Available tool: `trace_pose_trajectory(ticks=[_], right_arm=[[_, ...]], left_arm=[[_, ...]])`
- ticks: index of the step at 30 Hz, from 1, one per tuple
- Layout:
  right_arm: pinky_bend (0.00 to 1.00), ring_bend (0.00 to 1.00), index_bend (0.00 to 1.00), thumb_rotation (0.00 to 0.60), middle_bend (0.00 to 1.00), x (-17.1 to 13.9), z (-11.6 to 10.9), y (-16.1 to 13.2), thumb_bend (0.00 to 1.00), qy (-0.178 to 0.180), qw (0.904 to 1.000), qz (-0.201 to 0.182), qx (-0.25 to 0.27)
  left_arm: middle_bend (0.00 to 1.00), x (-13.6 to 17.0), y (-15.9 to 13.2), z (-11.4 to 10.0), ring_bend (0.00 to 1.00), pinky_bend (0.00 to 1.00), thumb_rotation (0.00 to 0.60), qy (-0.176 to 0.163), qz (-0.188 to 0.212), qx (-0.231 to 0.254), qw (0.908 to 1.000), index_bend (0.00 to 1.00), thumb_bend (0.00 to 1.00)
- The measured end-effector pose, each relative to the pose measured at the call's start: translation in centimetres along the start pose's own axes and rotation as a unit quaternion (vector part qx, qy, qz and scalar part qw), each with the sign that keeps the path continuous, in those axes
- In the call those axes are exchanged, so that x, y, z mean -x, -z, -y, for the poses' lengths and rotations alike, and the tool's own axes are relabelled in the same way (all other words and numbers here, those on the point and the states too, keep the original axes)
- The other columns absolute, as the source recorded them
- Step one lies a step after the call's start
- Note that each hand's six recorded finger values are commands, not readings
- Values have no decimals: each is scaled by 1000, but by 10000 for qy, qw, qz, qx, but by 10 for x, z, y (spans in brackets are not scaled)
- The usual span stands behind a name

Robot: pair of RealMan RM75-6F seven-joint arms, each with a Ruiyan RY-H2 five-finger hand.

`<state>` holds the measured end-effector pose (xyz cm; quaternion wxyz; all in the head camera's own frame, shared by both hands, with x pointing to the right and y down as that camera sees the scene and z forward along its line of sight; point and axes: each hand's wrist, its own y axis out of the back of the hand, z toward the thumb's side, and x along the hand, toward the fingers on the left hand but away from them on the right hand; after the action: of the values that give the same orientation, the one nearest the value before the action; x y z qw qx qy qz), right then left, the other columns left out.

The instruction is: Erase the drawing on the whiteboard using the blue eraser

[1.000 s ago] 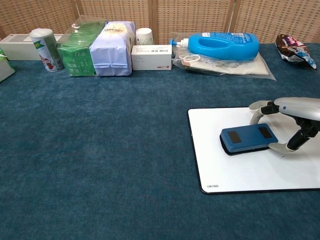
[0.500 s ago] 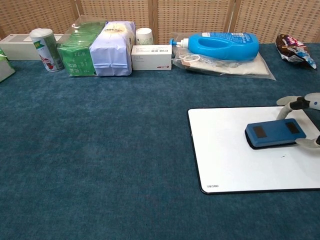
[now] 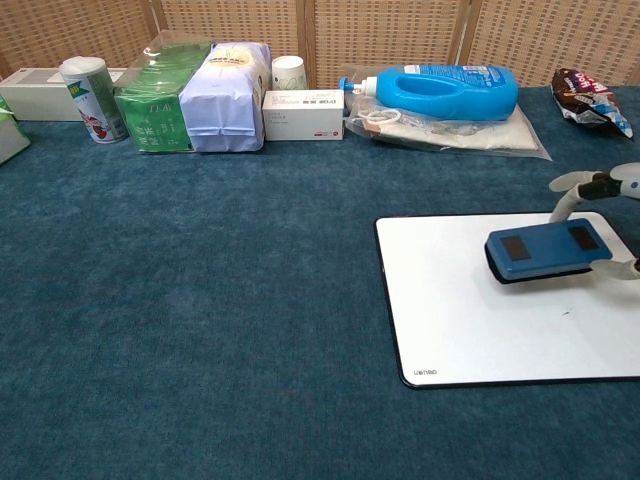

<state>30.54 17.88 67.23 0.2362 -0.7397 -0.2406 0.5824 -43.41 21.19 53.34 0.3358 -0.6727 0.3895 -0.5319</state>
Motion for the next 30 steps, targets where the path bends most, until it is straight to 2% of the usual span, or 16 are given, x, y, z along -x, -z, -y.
trace_pose_trajectory(ticks=[6, 10, 21, 30], right_arm=[[0, 0, 611, 600, 33, 10, 14, -20, 379, -182, 9996, -190, 39], [0, 0, 612, 600, 33, 18, 23, -23, 379, -292, 9994, -198, -1], [0, 0, 613, 600, 33, 16, 25, 2, 379, -277, 9995, 118, -12], [0, 0, 613, 600, 33, 0, 9, 32, 378, -50, 9988, 485, -64]], left_arm=[[129, 1, 3, 0, 81, 0, 600, 9, -23, 5, 10000, 349, 173], [130, 3, 3, -1, 81, 0, 600, 8, -31, 2, 10000, 349, 172], [129, 4, 2, -1, 80, 0, 600, -1, -12, -1, 10000, 349, 172], [129, 1, -1, 0, 80, 0, 600, 12, 36, -1, 10000, 349, 173]])
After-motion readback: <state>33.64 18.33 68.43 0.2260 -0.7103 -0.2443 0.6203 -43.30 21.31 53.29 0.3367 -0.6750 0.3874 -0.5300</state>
